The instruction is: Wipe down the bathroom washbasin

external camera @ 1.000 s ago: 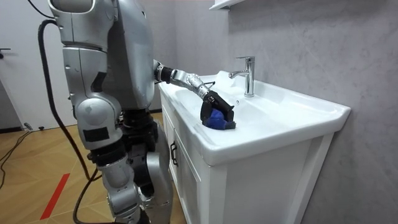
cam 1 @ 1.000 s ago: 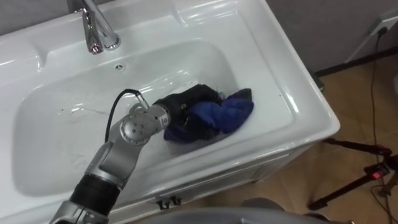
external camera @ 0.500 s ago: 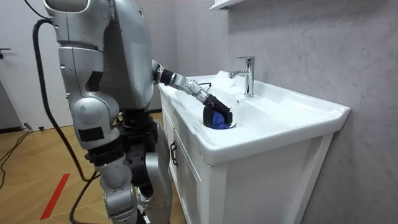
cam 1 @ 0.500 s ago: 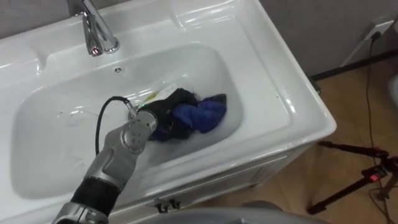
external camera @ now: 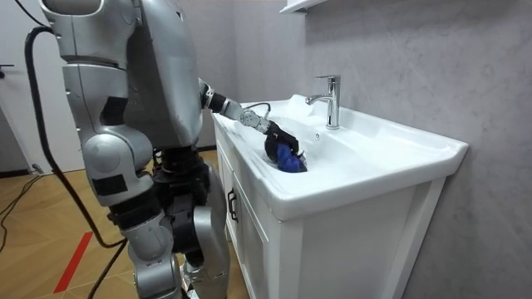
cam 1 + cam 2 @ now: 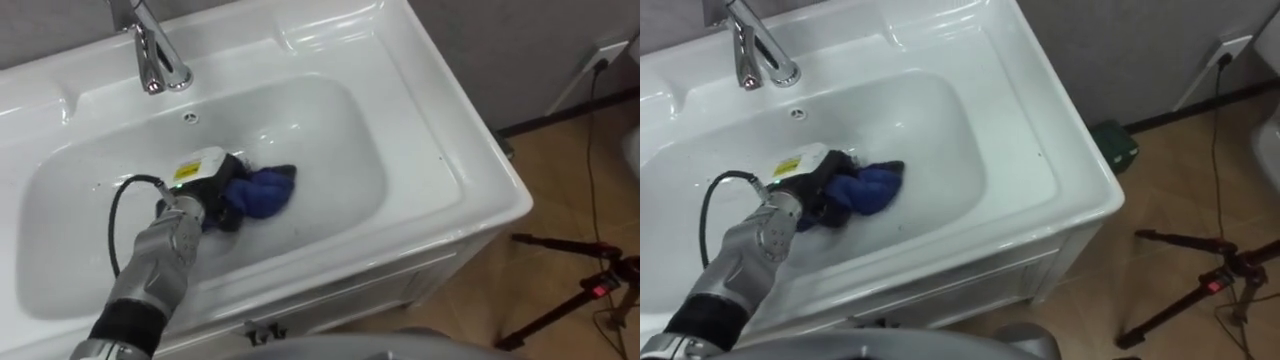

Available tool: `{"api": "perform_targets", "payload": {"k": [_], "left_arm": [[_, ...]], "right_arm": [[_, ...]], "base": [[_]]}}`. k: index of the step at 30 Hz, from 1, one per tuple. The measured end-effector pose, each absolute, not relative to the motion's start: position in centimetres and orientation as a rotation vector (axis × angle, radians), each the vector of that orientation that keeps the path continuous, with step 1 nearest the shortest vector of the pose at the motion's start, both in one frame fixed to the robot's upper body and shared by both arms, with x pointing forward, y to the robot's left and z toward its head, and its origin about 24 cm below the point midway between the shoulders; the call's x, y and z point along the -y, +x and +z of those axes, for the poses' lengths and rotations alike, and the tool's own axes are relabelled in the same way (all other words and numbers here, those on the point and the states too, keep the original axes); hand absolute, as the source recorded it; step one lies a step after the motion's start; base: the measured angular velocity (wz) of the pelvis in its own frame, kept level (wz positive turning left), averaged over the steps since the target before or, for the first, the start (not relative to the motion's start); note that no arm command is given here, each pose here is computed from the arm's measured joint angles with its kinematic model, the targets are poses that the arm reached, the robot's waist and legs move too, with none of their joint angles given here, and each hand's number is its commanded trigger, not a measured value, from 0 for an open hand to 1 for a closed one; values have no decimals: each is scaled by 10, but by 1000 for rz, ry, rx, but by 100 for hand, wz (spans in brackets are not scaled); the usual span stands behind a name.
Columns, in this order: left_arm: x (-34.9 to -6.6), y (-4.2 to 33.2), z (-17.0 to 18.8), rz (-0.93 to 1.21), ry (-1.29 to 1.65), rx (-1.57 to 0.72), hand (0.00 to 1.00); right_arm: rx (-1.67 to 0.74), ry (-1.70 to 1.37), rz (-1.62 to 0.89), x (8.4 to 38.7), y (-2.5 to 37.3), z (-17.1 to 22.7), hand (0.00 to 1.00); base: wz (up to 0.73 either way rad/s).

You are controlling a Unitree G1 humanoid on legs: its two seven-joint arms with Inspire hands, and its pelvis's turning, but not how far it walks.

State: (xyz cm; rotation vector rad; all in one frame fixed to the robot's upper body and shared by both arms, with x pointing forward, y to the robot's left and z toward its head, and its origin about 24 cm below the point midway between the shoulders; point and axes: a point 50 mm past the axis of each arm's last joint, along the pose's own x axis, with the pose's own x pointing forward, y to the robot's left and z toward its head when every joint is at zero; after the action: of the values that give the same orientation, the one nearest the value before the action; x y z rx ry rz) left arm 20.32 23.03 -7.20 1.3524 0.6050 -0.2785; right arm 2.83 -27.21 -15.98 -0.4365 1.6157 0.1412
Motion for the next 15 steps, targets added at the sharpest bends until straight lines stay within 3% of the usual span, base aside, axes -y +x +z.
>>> {"api": "perform_targets", "payload": {"k": [4,15], "left_arm": [[-251,192,-74,-223,1511,-650,100],[-263,173,-81,-177,1639,-690,100]], "right_arm": [[-1608,-451,118,277,30,-158,0],[-1615,-486,51,286,22,-156,0]], "base": [[0],[-10]]}}
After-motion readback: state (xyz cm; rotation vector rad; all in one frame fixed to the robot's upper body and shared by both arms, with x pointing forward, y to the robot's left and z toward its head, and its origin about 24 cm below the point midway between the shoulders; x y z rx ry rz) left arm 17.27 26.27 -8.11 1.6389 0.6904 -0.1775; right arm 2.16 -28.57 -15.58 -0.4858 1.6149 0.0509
